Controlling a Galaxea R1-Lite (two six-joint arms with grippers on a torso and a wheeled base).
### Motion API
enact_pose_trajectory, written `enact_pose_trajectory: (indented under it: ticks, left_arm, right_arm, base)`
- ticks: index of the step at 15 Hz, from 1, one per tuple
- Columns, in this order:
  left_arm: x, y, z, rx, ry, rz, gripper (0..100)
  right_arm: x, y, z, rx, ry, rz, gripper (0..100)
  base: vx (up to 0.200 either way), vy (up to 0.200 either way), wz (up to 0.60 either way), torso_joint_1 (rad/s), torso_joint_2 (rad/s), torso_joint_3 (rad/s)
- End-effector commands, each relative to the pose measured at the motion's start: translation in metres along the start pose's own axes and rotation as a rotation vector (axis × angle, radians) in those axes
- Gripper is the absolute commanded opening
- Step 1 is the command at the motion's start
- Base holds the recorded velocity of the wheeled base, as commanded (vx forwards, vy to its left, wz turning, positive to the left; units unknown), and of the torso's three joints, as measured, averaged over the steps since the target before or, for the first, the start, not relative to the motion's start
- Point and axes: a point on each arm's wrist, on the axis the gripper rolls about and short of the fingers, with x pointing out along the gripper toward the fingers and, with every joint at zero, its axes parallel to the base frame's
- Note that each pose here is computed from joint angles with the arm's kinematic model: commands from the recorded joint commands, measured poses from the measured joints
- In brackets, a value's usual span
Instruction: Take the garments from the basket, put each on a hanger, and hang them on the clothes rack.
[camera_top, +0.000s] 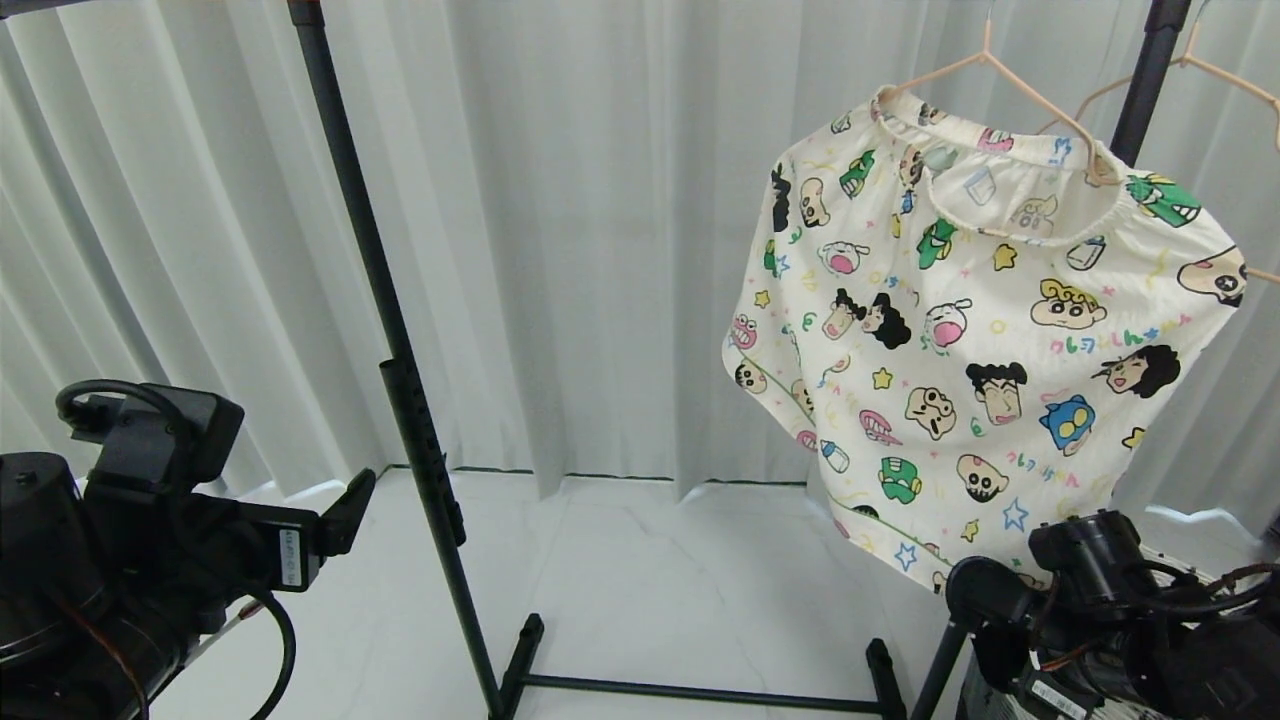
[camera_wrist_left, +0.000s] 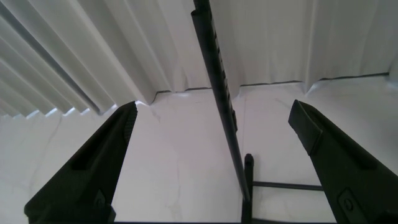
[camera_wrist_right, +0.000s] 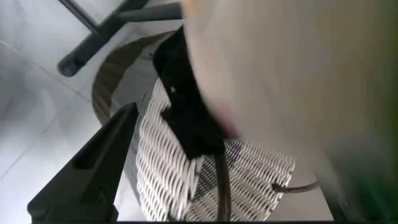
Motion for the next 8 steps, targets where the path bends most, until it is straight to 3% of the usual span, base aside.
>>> enact_pose_trajectory:
  ticks: [1, 7, 8]
  left_arm:
    - [0.003, -0.002, 0.001, 0.002, 0.002, -0.003, 100]
    - [0.005, -0.004, 0.006, 0.002, -0.009, -0.011, 100]
    - [0.005, -0.004, 0.006, 0.002, -0.009, -0.011, 100]
  right_arm:
    - [0.02, 0.0, 0.001, -0.024, 0.051, 0.012, 100]
    - [0.036, -0.01, 0.016, -0.057, 0.037, -0.018, 100]
    - [0.037, -0.01, 0.016, -0.063, 0.041, -0.018, 0]
  base:
    - [0.0, 0.0, 0.0, 0.0, 0.0, 0.0]
    - [0.0, 0.0, 0.0, 0.0, 0.0, 0.0]
    - [0.0, 0.0, 0.0, 0.0, 0.0, 0.0]
